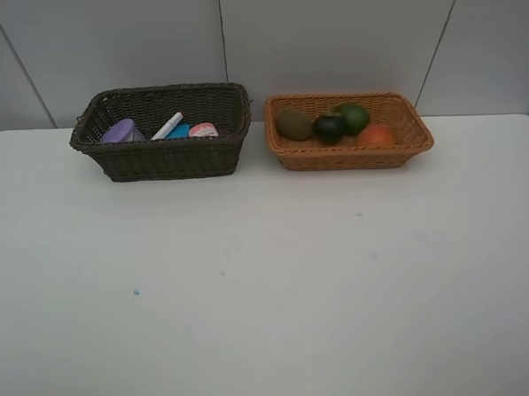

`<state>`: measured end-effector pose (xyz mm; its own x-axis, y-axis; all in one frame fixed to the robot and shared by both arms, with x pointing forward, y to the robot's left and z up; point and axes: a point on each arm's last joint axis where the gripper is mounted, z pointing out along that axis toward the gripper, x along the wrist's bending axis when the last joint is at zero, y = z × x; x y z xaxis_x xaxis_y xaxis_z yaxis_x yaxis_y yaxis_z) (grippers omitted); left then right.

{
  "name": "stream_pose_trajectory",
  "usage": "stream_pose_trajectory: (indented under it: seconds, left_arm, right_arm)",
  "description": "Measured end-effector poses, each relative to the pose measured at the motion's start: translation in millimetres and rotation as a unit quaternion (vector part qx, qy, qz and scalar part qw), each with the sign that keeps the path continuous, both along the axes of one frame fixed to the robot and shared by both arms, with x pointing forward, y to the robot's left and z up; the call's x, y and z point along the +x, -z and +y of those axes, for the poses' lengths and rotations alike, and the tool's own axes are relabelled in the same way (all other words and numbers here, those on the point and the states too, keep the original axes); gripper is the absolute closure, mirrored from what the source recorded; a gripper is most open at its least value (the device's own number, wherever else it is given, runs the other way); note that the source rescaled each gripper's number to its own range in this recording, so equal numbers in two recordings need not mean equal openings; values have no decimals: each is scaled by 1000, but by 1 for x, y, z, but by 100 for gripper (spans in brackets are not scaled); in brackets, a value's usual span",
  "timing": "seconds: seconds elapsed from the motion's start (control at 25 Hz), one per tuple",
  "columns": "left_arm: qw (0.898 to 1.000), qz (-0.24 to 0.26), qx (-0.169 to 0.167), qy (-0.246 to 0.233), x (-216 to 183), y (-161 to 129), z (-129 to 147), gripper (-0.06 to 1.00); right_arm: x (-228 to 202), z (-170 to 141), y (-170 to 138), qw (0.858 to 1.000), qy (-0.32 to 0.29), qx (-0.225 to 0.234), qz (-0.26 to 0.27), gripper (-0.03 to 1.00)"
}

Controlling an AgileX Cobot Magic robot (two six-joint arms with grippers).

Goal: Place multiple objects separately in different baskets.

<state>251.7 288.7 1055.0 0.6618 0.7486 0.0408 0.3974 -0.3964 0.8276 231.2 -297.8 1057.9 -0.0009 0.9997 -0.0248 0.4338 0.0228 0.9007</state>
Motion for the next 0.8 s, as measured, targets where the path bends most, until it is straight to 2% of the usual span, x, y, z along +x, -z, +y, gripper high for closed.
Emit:
stream_pose_trajectory:
  seconds: [0.08, 0.32, 0.52, 0.8]
  left_arm:
    - [1000, 1, -1, -4, 0, 0, 0, -6]
    - [995, -11, -7, -94, -2, 0, 5, -6]
    - [981, -59, -31, -183, -17, 1, 13, -6]
    - [961, -65, -27, -267, -19, 1, 12, -6]
  right_arm:
    - [0, 0, 0, 1000, 0, 0, 0, -3]
    - [0, 0, 0, 1000, 0, 0, 0, -3]
    - [0, 0, 0, 1000, 0, 0, 0, -3]
    - [0, 0, 0, 1000, 0, 0, 0, -3]
